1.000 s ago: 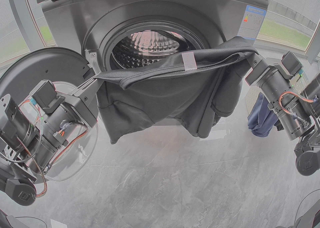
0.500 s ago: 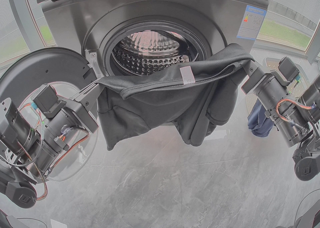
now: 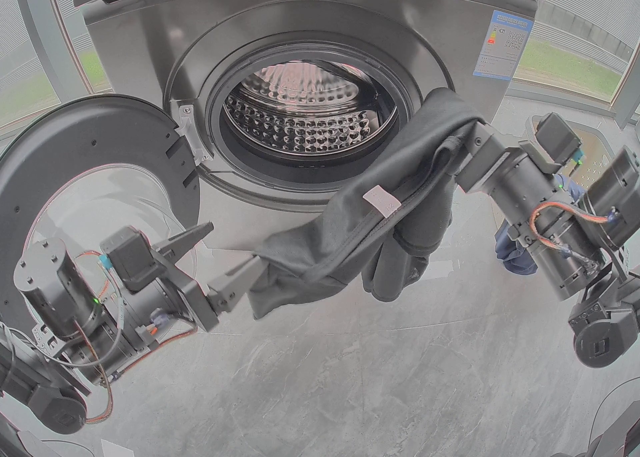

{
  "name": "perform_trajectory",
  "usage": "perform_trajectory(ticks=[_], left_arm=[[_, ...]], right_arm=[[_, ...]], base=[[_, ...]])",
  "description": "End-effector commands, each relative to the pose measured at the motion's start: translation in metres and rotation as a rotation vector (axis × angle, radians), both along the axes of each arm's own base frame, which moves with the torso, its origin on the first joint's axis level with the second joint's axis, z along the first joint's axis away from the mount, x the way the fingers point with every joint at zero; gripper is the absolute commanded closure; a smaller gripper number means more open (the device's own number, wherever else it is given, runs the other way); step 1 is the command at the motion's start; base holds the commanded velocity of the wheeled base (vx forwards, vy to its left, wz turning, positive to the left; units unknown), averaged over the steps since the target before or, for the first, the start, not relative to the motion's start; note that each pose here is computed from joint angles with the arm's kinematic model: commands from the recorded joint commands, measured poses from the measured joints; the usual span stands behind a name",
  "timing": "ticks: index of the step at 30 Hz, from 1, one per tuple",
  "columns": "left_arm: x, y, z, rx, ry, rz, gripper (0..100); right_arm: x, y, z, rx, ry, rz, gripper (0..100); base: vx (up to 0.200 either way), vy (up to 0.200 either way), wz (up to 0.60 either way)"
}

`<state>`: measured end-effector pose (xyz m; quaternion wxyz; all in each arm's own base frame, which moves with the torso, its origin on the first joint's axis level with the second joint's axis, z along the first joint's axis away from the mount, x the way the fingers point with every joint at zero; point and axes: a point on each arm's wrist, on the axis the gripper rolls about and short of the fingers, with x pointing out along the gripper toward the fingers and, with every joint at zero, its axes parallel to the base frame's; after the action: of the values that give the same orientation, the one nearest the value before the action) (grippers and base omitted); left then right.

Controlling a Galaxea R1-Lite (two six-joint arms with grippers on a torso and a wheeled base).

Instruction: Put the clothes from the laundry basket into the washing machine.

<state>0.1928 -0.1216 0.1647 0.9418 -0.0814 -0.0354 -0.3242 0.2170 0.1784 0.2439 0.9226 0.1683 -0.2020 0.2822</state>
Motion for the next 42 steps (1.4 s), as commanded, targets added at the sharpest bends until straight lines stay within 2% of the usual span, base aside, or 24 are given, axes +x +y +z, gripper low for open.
perform_trajectory(ticks=[1,3,8,12,19,25,28,31,35,42], left_arm=[[0.005,-0.004,-0.042,0.097,0.152,-0.034,0],[0.014,-0.012,-0.059,0.13,0.197,-0.04,0],[0.03,-0.027,-0.082,0.144,0.206,-0.063,0],[0.03,-0.037,-0.09,0.162,0.221,-0.1,0],[0.018,-0.042,-0.097,0.186,0.256,-0.257,0],[0.018,-0.042,-0.108,0.228,0.273,-0.276,0],[0.039,-0.052,-0.105,0.206,0.218,-0.242,0],[0.061,-0.065,-0.095,0.152,0.148,-0.167,0],[0.084,-0.078,-0.089,0.11,0.084,-0.113,0],[0.108,-0.084,-0.098,0.096,0.066,-0.082,0]], right_arm=[[0.013,0.029,-0.012,-0.027,0.033,0.047,100],[0.006,0.041,-0.014,-0.032,0.044,0.092,100],[0.013,0.052,-0.023,-0.049,0.066,0.098,100],[0.021,0.059,-0.026,-0.053,0.068,0.097,100],[0.026,0.06,-0.028,-0.055,0.073,0.087,100],[0.027,0.059,-0.024,-0.047,0.063,0.085,100],[0.026,0.06,-0.024,-0.05,0.065,0.088,100],[0.024,0.062,-0.026,-0.056,0.073,0.098,100],[0.022,0.063,-0.027,-0.058,0.076,0.104,100],[0.014,0.068,-0.029,-0.062,0.08,0.132,100]], base=[[0.0,0.0,0.0],[0.0,0.0,0.0],[0.0,0.0,0.0],[0.0,0.0,0.0],[0.0,0.0,0.0],[0.0,0.0,0.0],[0.0,0.0,0.0],[0.0,0.0,0.0],[0.0,0.0,0.0],[0.0,0.0,0.0]])
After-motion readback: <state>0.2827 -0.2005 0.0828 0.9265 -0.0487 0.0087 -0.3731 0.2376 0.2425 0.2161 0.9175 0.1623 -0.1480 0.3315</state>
